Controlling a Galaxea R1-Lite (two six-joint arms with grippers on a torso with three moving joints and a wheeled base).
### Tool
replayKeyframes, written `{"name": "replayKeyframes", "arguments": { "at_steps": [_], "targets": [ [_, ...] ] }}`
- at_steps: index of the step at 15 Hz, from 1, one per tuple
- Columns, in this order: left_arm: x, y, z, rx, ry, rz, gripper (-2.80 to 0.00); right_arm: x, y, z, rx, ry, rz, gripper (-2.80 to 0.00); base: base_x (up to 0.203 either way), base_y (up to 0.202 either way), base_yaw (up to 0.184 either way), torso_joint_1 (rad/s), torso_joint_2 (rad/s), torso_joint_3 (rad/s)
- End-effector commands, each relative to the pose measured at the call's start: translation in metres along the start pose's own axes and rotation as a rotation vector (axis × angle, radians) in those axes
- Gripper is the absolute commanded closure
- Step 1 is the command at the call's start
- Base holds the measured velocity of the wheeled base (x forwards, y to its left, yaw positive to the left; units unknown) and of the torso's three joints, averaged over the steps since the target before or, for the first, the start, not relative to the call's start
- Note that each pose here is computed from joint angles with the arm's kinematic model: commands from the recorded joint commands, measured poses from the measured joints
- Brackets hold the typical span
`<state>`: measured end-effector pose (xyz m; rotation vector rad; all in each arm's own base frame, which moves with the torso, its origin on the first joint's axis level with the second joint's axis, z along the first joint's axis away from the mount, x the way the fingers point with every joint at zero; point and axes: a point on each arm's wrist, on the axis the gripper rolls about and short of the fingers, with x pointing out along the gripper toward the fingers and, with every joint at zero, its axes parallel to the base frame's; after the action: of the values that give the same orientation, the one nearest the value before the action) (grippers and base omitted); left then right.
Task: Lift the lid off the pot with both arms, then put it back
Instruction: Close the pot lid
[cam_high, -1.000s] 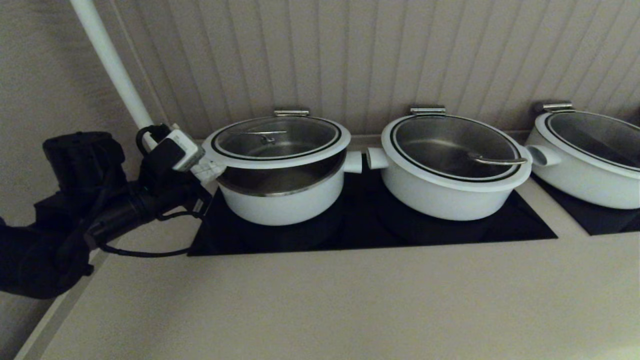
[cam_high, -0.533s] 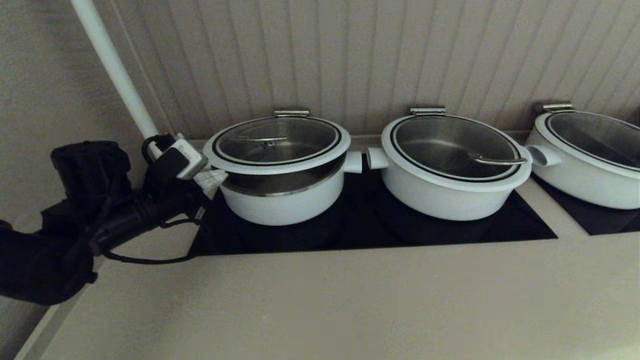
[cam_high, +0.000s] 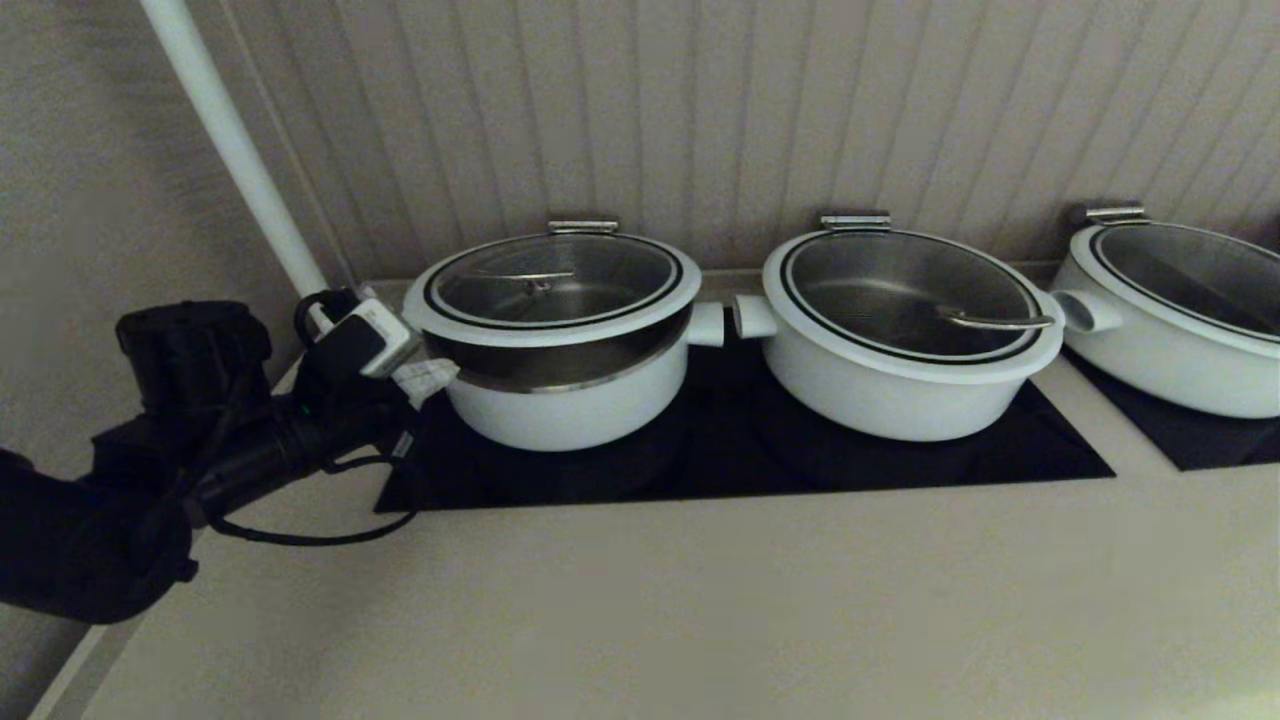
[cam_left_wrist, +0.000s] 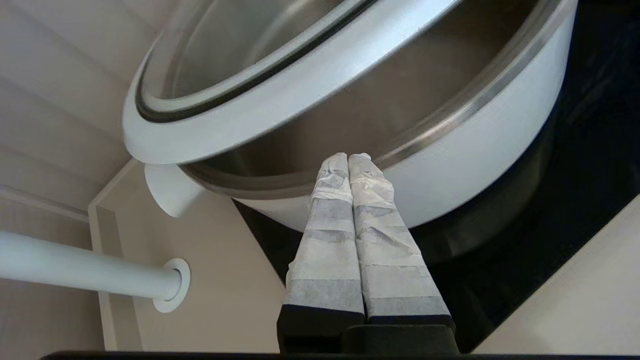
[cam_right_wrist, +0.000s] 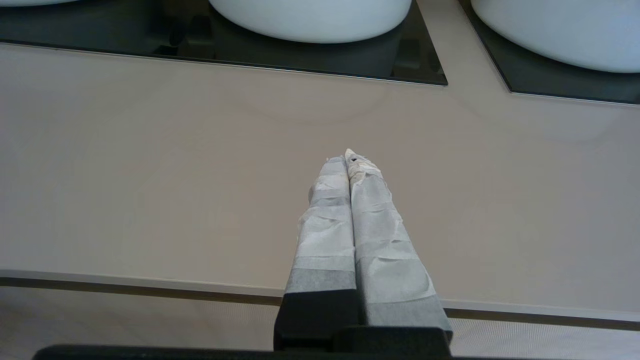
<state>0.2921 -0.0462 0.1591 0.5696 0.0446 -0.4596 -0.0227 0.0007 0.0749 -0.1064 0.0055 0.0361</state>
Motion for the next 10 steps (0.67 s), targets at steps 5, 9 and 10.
{"name": "replayKeyframes", "arguments": {
  "at_steps": [5,9,10],
  "targets": [
    [-0.005,0.021,-0.004,0.015,0.007,0.076,0.00,0.000,0.000,0.000,-0.001,0.002,0.001,0.00,0.000,0.000,0.000,0.000,0.00,0.000],
    [0.001,0.038,0.005,0.030,-0.027,0.129,0.00,0.000,0.000,0.000,-0.001,0.002,0.001,0.00,0.000,0.000,0.000,0.000,0.00,0.000],
    [0.003,0.041,0.008,0.033,-0.041,0.137,0.00,0.000,0.000,0.000,-0.001,0.002,0.001,0.00,0.000,0.000,0.000,0.000,0.00,0.000]
  ]
}}
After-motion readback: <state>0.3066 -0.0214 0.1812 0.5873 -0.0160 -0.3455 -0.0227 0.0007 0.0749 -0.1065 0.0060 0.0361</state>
